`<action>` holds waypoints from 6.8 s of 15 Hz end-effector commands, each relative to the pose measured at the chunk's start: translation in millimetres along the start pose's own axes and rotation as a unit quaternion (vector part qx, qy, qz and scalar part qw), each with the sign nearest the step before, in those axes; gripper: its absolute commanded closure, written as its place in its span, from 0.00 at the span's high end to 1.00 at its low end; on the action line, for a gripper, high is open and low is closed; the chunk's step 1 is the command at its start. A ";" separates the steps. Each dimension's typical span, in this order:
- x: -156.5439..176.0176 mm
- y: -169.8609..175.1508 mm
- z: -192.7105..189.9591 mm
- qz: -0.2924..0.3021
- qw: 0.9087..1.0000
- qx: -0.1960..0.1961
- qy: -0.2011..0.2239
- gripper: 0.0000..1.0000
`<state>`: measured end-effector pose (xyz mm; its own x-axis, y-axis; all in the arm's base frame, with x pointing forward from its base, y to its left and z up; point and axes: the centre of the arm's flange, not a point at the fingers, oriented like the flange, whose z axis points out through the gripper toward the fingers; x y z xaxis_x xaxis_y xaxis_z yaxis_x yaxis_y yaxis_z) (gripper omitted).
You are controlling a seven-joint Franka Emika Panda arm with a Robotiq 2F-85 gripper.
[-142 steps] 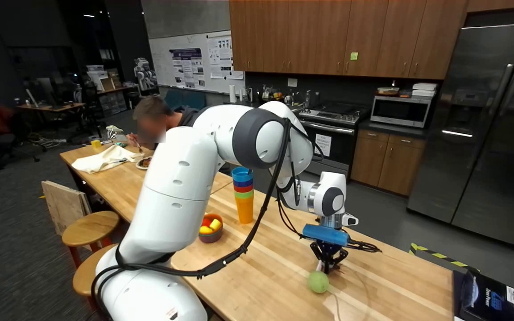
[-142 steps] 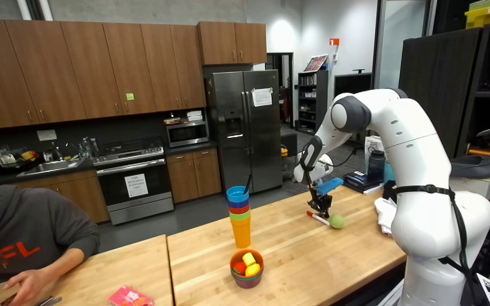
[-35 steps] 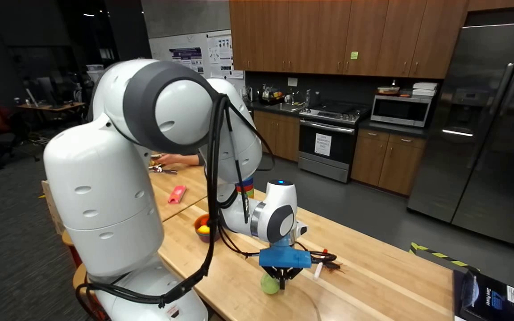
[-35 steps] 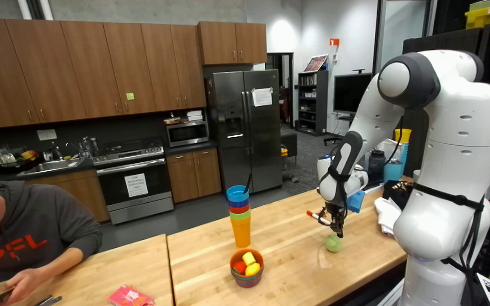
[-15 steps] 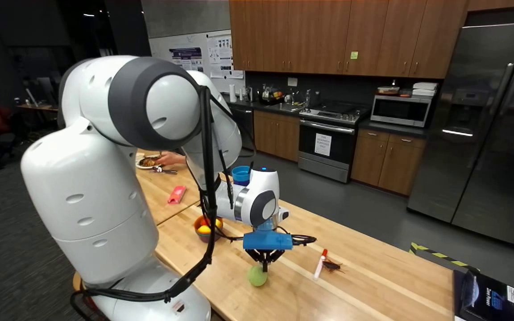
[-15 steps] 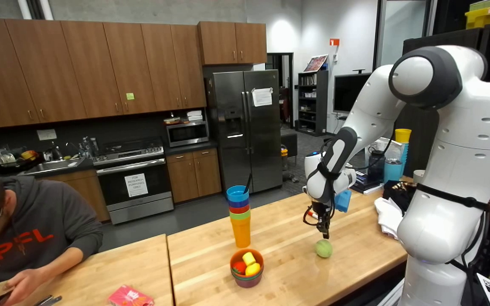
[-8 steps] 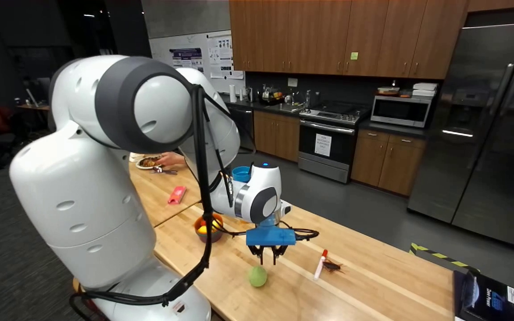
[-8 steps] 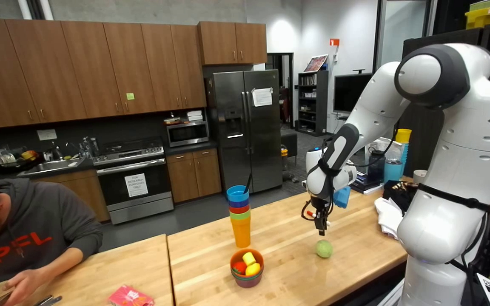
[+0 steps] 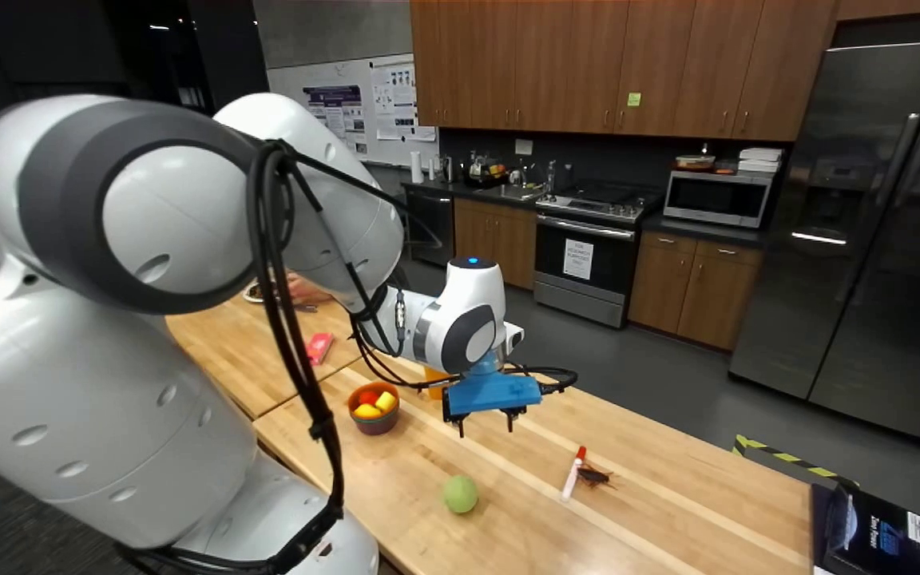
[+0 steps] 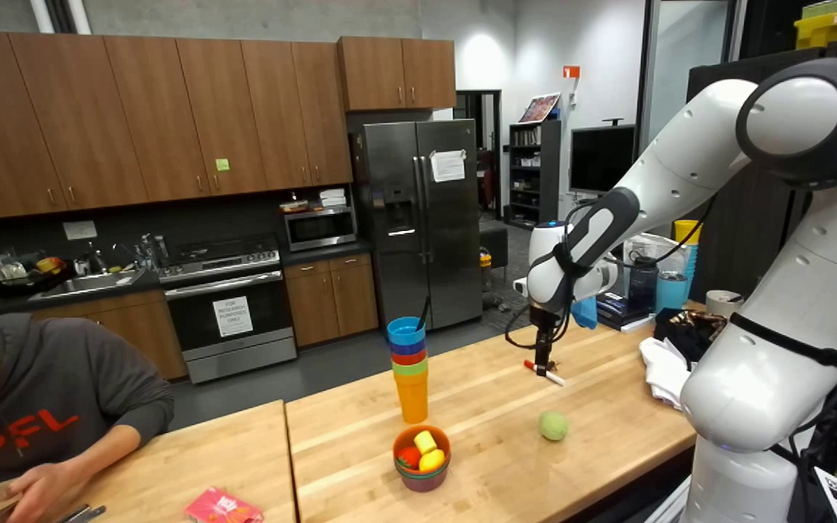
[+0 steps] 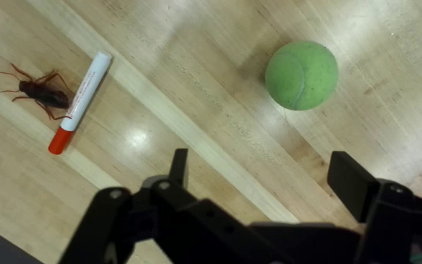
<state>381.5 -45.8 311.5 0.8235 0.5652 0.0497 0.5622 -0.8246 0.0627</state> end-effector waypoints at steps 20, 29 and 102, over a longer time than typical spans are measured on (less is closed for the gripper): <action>-24.7 -7.5 -18.8 -0.206 0.976 0.061 -0.029 1.00; -55.0 -1.7 -9.0 -0.109 0.991 0.076 -0.035 1.00; -76.9 -53.1 84.5 0.055 0.990 -0.008 -0.126 0.00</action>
<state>352.7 -46.2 187.2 0.8316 0.4645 -0.3042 0.5034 -0.8619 0.0601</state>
